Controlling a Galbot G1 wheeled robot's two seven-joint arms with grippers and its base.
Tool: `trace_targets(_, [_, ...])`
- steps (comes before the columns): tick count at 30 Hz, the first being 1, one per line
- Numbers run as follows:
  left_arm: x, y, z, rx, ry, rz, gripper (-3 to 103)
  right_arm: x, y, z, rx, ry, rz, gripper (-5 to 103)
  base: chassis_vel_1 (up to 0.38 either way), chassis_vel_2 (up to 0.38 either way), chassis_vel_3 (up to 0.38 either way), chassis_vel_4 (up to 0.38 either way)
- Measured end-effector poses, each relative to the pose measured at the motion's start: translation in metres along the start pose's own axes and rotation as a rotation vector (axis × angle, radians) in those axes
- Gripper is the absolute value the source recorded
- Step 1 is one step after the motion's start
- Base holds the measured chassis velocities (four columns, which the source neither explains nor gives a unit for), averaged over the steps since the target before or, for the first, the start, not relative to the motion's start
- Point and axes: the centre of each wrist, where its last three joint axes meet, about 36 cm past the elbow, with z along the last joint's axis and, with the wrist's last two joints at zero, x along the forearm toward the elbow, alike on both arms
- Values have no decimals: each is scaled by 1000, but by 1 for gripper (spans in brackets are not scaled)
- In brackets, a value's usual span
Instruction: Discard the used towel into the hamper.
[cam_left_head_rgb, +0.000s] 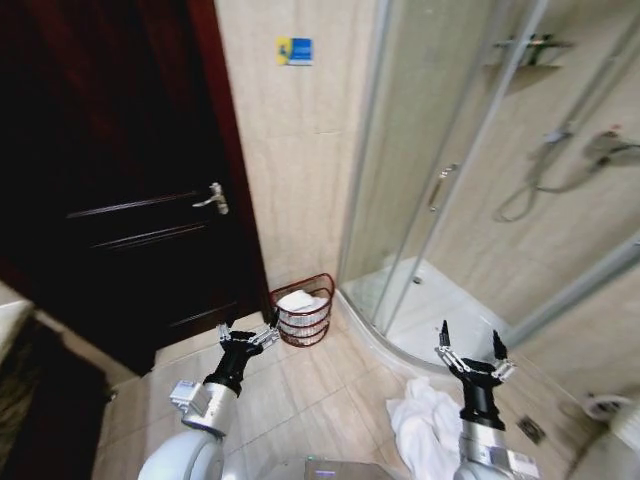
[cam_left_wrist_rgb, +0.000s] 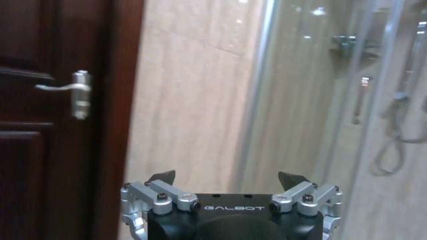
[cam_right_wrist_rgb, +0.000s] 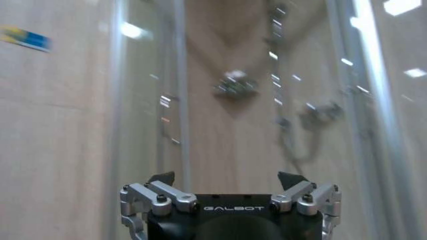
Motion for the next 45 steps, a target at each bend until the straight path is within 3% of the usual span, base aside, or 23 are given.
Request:
trace_targets(8, [0,0,0,0,0,0,100,3,4,8,-51,87,39,100,-129,-126,-134,-123])
trace_targets(45, [0,0,0,0,0,0,100,15,-4,38,-26,155,111,100,-110,-109,-114,-111])
